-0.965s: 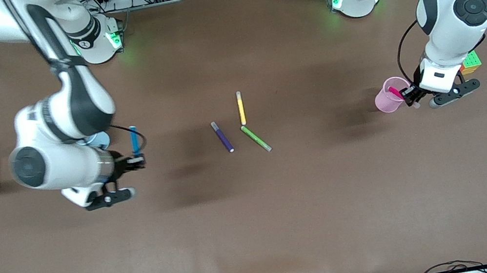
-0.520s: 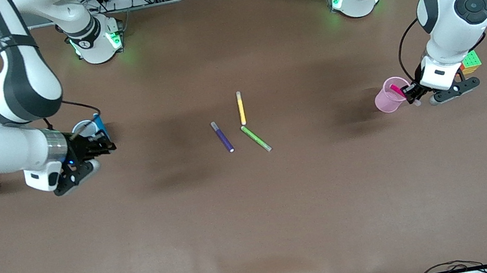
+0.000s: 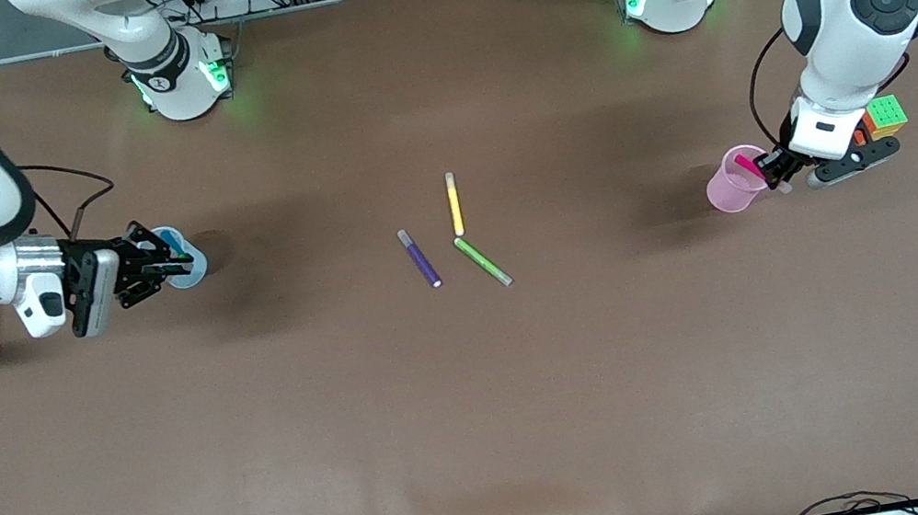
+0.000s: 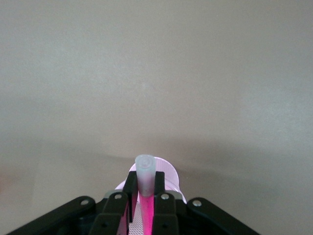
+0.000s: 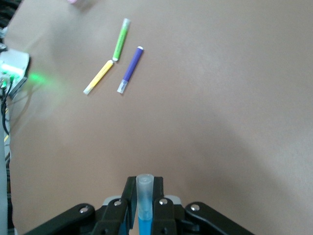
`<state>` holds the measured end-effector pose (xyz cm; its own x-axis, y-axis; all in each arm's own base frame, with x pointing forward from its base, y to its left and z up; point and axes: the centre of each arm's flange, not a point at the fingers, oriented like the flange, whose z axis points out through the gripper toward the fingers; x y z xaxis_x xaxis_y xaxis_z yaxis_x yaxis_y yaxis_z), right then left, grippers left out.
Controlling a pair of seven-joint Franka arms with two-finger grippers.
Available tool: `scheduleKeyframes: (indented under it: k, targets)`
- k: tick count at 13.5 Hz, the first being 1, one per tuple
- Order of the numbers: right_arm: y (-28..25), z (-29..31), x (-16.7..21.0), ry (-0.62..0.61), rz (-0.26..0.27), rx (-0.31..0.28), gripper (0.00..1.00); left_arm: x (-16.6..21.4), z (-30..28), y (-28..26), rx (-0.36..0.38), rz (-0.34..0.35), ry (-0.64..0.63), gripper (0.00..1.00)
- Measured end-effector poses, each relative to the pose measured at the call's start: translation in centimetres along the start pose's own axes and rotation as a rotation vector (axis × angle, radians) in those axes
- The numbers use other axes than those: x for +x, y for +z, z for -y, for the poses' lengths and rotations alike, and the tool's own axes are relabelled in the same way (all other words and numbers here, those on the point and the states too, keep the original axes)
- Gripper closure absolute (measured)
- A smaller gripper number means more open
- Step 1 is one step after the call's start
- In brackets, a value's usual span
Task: Place pink and blue markers in matching cups
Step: 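Lower the pink marker into the pink cup while the right gripper carries blue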
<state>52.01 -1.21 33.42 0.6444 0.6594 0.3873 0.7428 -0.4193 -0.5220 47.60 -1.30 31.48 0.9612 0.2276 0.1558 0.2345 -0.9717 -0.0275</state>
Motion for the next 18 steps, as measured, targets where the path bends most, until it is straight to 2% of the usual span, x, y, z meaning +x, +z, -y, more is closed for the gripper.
scheduleKeyframes:
  k: [3, 7, 16, 17, 18]
  targets:
    - [1.0, -1.4, -2.2, -0.129, -0.064, 0.075, 0.83, -0.3, 0.0, 0.3, -0.009, -0.018, 0.001, 0.83]
    - [0.8, -2.7, -5.9, -0.153, -0.11, 0.165, 0.83, -0.3, 0.0, 0.4, -0.01, -0.019, 0.002, 0.83]
    - [1.0, -4.9, -10.2, -0.22, -0.156, 0.178, 0.83, -0.6, -0.1, 1.7, -0.006, 0.005, 0.007, 0.82]
    - [1.2, -5.1, -10.5, -0.216, -0.158, 0.181, 0.77, -0.7, -0.1, 1.7, -0.005, 0.005, 0.008, 0.77]
    - [1.3, -5.3, -10.8, -0.211, -0.16, 0.183, 0.66, -0.7, -0.1, 1.7, -0.005, 0.006, 0.008, 0.68]
